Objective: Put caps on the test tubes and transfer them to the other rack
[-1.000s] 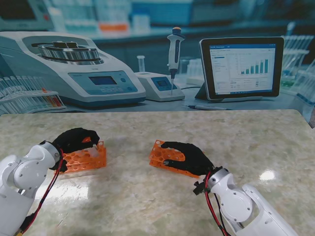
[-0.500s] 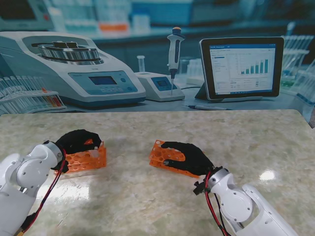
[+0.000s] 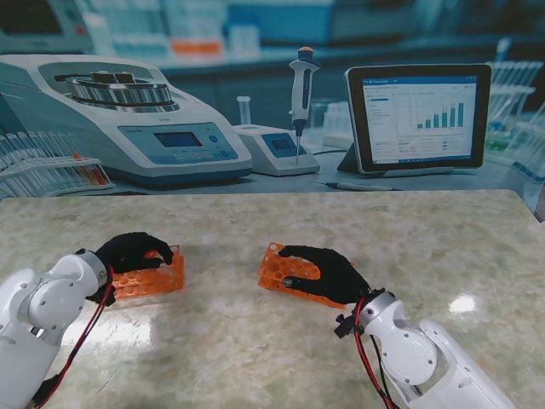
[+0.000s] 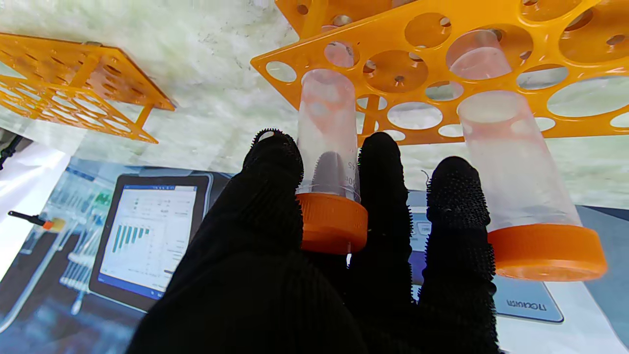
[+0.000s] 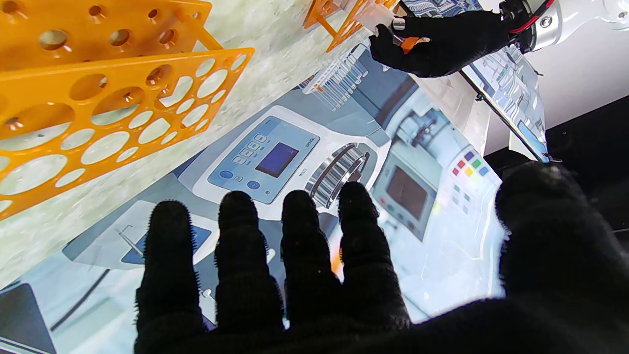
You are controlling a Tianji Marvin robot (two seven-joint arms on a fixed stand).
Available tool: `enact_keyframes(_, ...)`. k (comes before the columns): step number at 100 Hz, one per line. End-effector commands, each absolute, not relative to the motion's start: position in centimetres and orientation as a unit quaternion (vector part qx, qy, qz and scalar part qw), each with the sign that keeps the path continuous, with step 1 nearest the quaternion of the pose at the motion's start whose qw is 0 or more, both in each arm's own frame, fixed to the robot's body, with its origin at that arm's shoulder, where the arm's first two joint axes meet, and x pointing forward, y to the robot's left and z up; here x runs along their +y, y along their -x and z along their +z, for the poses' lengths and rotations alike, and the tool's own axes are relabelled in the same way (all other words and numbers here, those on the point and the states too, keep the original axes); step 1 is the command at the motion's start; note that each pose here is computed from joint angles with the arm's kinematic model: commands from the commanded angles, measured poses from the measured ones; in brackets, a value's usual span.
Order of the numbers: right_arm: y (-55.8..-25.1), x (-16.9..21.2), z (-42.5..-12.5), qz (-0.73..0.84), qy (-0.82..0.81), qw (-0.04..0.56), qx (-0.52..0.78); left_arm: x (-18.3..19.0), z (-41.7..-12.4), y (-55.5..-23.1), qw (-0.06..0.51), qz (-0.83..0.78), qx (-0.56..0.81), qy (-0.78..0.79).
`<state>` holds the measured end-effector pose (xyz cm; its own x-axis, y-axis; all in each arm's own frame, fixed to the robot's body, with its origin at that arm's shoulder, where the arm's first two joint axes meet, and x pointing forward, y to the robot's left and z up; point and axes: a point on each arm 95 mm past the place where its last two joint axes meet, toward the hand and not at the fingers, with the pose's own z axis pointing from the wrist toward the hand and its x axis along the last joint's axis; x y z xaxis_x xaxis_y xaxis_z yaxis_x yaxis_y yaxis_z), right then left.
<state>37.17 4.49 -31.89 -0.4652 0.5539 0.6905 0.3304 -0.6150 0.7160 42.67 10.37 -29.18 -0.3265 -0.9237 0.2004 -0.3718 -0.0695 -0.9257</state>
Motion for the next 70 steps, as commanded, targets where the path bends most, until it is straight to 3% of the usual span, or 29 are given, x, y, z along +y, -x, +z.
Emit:
enact_keyframes(1, -37.0, 4.6, -32.2, 0.736, -0.516, 0.072, 0.433, 10.4, -29.1, -42.6, 0.266, -0.517, 0.629, 0.516)
enact_keyframes(70, -36.9, 4.5, -32.2, 0.736, -0.516, 0.072, 0.432, 9.1, -28.2, -43.0, 0.258, -0.561, 0.606, 0.502)
